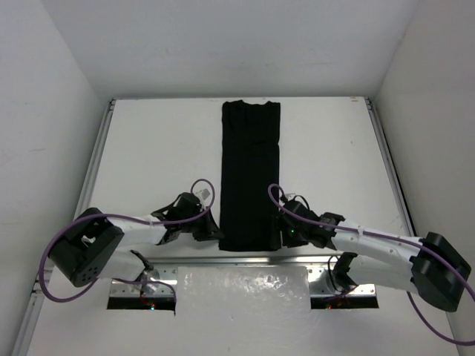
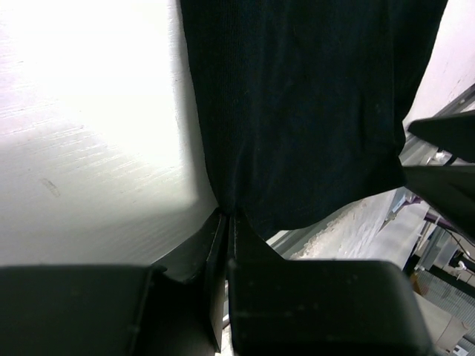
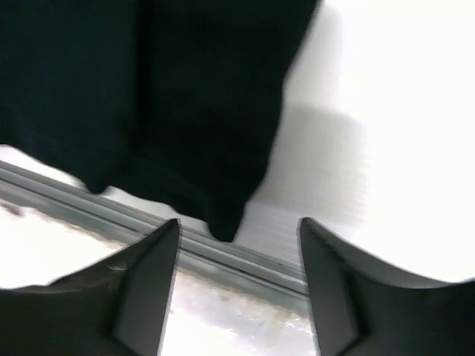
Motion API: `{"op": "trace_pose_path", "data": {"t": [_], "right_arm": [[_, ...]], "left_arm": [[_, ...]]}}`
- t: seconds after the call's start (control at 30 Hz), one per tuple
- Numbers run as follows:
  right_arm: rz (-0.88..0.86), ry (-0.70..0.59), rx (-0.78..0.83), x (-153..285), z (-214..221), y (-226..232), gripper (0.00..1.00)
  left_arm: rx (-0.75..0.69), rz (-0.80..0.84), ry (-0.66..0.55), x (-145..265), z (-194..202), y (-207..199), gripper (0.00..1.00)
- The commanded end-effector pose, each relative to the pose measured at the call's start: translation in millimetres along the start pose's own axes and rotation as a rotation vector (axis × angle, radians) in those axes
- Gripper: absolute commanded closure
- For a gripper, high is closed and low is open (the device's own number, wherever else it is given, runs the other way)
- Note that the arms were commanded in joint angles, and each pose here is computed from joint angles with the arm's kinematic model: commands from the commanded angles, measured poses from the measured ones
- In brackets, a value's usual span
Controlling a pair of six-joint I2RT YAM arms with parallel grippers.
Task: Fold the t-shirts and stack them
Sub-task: Grab the bottom of the folded rectangular tshirt with both arms
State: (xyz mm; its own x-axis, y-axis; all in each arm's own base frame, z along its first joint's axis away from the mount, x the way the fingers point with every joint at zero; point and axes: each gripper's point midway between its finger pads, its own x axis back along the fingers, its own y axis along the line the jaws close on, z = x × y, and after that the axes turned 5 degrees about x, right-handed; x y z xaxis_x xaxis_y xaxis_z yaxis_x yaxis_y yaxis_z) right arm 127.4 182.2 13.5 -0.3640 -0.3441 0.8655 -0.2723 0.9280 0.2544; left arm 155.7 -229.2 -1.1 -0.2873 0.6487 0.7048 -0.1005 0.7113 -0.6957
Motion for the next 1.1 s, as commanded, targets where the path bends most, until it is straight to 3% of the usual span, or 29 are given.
{"op": "trace_pose_path", "data": {"t": [0.0,0.2,0.23,0.37,0.4,0.43,0.53,0.57,0.9,1.07], "right_arm": [[-0.038,0.047,-0.036,-9,20,1,0.38],[-0.119,-0.005,-0.064,-16,20,9,0.54],[-0.119,-0.002,-0.061,-17,21,9,0.61],[-0.134,-0.027,-0.059,-19,14,13,0.68],[-0.136,-0.03,-0.057,-18,12,15,0.75],[-0.131,-0.03,-0.056,-18,11,15,0.89],[-0.125,-0.05,-0.058,-15,5,15,0.94],[-0.131,-0.061,-0.058,-11,3,16,1.0],[-0.17,-0.197,-0.037,29,-50,41,1.0],[-0.12,-0.286,-0.017,44,-96,43,1.0]], "left_arm": [[-0.038,0.027,-0.012,3,0,-5,1.0],[-0.049,0.066,-0.016,6,-1,-14,1.0],[-0.048,0.071,-0.015,6,-1,-15,1.0],[-0.042,0.073,-0.007,6,2,-13,1.0],[-0.037,0.075,-0.007,6,3,-13,1.0],[-0.037,0.083,0.001,7,4,-14,1.0],[-0.037,0.101,0.01,8,6,-18,1.0],[-0.039,0.111,0.007,10,5,-21,1.0],[-0.078,0.224,-0.107,33,-37,-91,1.0],[-0.068,0.125,-0.147,23,-69,-99,1.0]]}}
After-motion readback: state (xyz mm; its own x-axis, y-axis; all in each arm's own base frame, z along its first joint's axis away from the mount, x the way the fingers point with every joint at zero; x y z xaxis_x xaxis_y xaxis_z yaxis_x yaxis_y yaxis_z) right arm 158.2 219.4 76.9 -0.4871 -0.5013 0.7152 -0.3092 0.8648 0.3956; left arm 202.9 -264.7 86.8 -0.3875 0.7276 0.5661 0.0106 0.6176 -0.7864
